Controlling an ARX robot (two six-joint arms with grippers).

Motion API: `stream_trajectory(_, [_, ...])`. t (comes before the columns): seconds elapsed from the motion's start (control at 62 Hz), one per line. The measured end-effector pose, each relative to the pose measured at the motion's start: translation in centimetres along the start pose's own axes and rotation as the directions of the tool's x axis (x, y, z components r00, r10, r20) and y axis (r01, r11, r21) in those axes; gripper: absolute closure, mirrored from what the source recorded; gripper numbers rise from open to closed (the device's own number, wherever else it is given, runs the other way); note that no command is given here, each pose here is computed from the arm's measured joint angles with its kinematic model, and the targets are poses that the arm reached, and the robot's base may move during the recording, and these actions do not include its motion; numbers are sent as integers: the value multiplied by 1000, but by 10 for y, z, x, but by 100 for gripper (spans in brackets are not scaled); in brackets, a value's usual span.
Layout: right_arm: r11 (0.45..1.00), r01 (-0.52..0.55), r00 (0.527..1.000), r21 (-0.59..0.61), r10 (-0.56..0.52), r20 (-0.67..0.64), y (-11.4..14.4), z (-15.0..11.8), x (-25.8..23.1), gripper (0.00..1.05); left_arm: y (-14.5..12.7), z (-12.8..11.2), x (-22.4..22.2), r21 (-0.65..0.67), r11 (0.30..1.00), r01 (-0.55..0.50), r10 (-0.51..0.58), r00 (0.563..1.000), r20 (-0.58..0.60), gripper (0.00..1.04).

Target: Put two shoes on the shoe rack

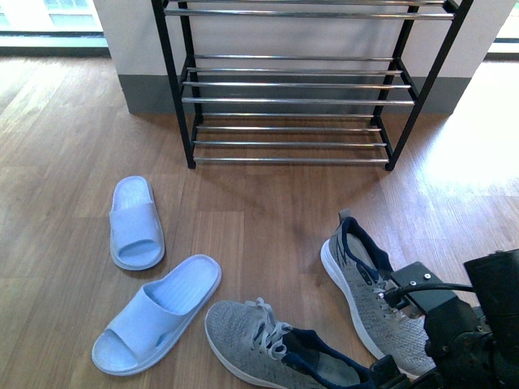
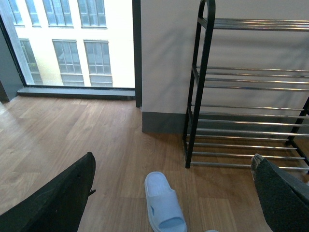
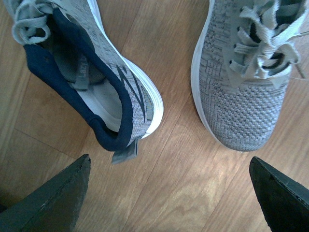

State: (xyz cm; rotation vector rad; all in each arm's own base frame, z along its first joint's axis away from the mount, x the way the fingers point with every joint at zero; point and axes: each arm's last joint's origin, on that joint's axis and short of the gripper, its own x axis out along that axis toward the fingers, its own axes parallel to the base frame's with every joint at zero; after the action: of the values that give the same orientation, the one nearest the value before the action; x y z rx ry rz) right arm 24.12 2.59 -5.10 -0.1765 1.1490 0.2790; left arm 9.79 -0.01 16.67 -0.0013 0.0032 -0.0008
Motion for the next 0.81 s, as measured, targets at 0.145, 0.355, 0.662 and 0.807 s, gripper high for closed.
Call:
stream_trajectory(0.145, [1000, -22, 999, 13, 23, -48, 2, 3, 29, 9, 0, 0, 0, 0, 1000, 0, 0, 1000, 0, 9])
stream_trajectory(0.355, [999, -31, 997, 33, 34, -73, 0, 8, 48, 9, 0, 0, 0, 0, 1000, 0, 0, 1000, 0, 9])
stream_trajectory(0.662, [998, -55, 995, 25, 56, -82, -1, 18, 75, 9, 0, 0, 0, 0, 1000, 0, 0, 1000, 0, 9])
stream_trajectory(0.807, [995, -98, 990, 10, 98, -98, 3, 18, 87, 9, 0, 0, 0, 0, 1000, 0, 0, 1000, 0, 9])
